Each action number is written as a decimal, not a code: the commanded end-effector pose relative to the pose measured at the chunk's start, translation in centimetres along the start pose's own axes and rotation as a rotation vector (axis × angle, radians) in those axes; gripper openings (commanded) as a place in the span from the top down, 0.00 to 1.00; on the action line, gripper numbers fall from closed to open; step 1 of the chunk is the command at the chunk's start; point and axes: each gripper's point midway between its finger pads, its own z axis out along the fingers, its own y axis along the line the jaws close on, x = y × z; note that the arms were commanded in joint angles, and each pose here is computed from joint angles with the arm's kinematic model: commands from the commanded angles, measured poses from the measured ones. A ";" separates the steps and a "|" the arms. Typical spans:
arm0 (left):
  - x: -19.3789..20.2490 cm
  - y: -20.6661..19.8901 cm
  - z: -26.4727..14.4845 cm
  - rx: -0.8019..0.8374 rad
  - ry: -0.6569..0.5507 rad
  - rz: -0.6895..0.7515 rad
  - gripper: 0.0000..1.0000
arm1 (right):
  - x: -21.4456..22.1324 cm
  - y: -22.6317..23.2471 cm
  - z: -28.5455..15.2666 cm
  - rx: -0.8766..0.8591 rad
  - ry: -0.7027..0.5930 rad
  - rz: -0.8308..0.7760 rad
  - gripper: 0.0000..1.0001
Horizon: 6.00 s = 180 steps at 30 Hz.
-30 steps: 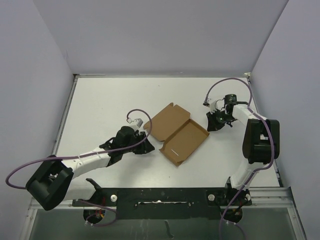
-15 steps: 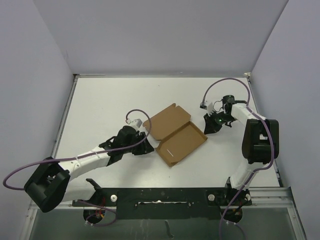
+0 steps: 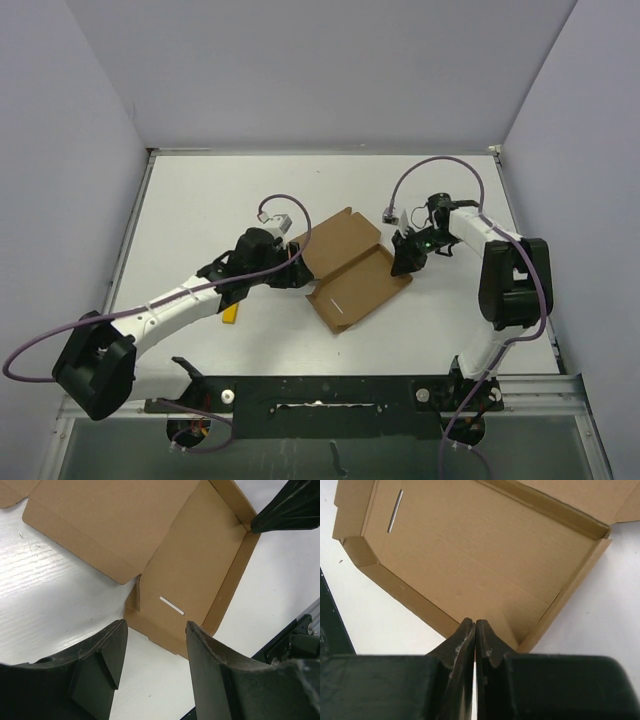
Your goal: Fold the paper box
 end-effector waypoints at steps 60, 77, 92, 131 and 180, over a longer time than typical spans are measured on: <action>0.2 -0.4 6.9 0.078 0.116 -0.013 0.68 | -1.0 -0.7 -0.3 0.038 0.008 -0.021 1.00; 2.0 -3.1 -1.0 0.124 0.119 -0.031 0.72 | -2.9 -0.8 -2.8 0.113 -0.102 -0.067 0.99; 10.7 -9.0 -0.6 0.148 0.345 0.100 0.90 | -0.1 -3.7 -2.7 0.211 -0.001 -0.031 1.00; 9.4 -3.9 6.6 -0.039 0.324 0.143 0.91 | -0.5 -0.7 0.5 0.068 0.044 -0.092 0.99; -0.4 3.1 2.8 -0.055 0.092 -0.042 0.71 | -2.9 12.9 7.4 -0.178 -0.066 -0.927 0.47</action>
